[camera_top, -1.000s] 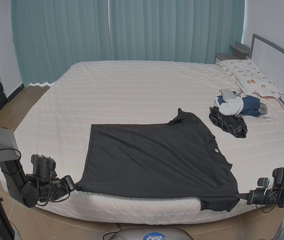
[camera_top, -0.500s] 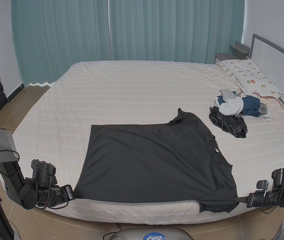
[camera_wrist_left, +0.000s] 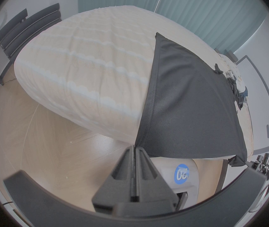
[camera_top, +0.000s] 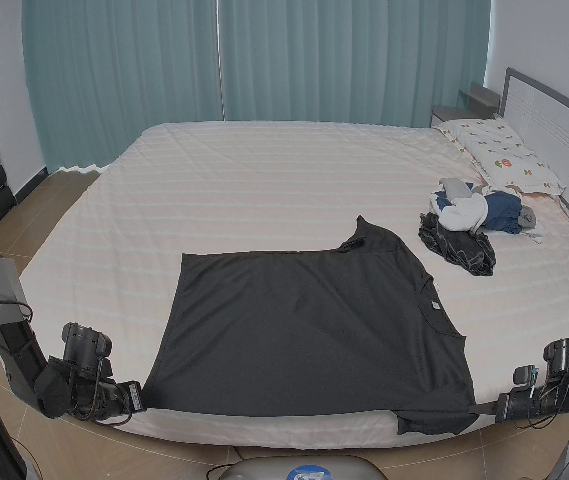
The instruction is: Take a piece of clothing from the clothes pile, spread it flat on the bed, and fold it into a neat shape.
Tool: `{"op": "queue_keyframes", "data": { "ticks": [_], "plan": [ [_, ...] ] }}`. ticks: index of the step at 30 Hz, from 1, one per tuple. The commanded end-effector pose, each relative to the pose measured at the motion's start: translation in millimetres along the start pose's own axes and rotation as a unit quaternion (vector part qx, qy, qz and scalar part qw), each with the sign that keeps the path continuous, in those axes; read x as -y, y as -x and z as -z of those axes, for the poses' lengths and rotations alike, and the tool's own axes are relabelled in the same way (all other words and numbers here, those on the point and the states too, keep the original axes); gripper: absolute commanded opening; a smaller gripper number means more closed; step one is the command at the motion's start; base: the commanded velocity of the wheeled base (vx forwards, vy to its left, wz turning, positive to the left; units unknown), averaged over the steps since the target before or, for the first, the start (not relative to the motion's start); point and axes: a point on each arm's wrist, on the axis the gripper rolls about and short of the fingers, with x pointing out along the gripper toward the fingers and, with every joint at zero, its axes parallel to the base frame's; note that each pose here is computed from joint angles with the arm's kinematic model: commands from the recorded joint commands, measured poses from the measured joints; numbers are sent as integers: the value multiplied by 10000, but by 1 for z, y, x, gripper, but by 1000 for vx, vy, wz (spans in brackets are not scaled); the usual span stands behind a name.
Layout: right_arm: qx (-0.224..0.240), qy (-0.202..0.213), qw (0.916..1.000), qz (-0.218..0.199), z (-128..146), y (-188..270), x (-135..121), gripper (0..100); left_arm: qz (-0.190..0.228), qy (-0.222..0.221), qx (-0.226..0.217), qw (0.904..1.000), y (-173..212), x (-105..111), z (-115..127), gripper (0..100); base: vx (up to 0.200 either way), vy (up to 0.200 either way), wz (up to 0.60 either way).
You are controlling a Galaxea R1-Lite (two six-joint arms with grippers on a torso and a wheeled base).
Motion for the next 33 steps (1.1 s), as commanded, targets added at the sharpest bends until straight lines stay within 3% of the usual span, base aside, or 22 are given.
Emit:
{"op": "queue_keyframes", "data": {
  "ticks": [1,24,31,33],
  "plan": [
    [-70,-5,10000,15,3,4,-4,0,-13,-67,-28,10000,7,1,0,0,0,0,0],
    [-546,-106,9984,34,12,18,-23,0,-458,-609,-1170,9902,32,0,13,0,0,0,0],
    [-325,72,9994,-56,6,20,-25,0,-348,-491,-975,9934,30,4,1,0,0,0,0],
    [-39,298,9991,-294,-1,22,-28,0,-293,-280,-808,9959,29,7,-6,0,0,0,0]
  ]
}}
